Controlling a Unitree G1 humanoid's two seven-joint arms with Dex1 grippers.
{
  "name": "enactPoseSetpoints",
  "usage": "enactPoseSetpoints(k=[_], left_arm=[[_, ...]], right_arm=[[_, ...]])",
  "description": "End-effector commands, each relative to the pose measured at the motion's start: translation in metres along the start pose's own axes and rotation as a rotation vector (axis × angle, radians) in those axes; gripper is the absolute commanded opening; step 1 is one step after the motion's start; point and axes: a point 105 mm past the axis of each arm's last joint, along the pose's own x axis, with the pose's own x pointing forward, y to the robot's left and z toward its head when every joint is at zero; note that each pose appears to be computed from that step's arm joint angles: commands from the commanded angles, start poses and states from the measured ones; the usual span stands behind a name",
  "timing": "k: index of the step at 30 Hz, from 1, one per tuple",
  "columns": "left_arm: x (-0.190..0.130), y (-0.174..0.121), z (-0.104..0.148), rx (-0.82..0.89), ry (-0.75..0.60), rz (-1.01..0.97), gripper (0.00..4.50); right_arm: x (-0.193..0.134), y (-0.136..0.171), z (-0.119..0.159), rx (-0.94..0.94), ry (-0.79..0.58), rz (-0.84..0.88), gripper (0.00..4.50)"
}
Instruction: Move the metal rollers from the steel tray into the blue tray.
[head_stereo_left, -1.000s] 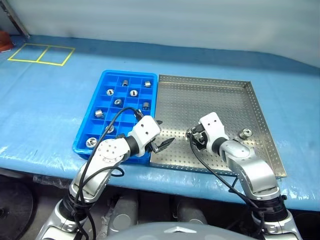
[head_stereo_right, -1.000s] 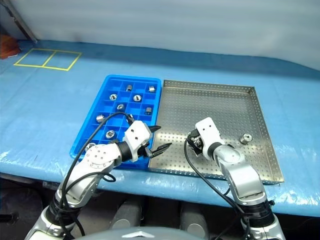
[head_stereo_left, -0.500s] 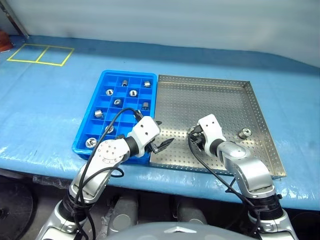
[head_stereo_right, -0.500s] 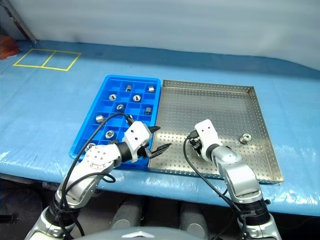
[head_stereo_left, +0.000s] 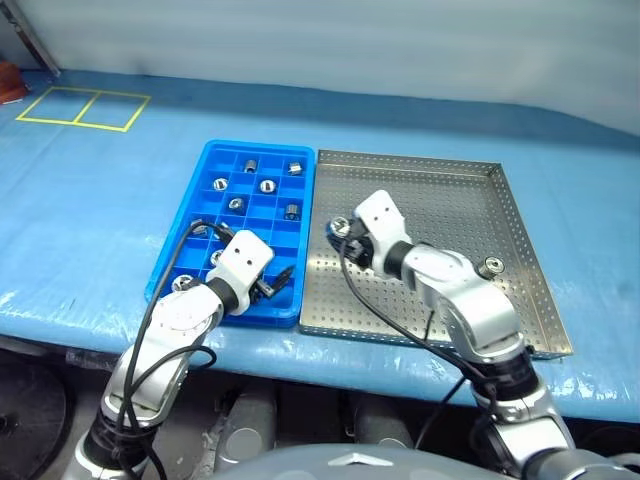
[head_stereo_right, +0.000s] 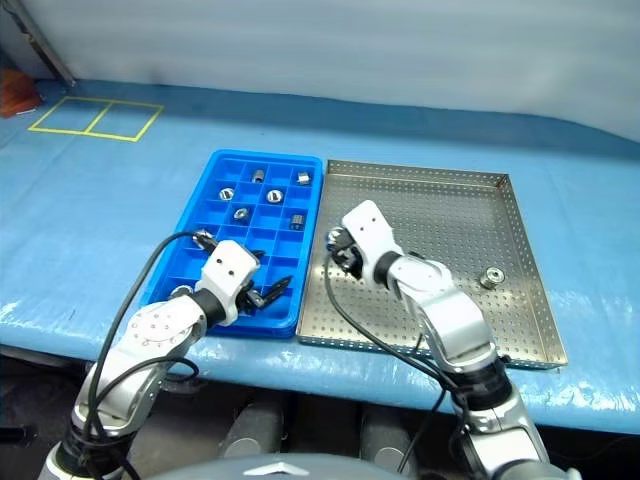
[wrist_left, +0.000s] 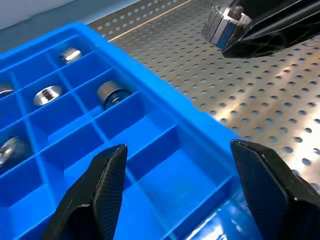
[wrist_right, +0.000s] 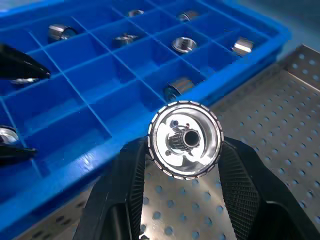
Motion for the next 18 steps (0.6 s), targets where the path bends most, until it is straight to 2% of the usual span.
enactPoseSetpoints(k=[1, 7, 18], left_arm=[[-0.009, -0.001, 0.012, 0.012, -0.044, 0.029, 3.60], [-0.018, -0.007, 0.010, 0.000, -0.044, 0.038, 3.60], [-0.020, -0.012, 0.007, -0.012, -0.039, 0.038, 3.60]], right_arm=[[0.014, 0.006, 0.009, -0.019, -0.040, 0.052, 1.81], [0.032, 0.005, 0.009, -0.040, -0.039, 0.079, 1.81], [0.042, 0.000, 0.012, -0.035, -0.054, 0.078, 1.81]])
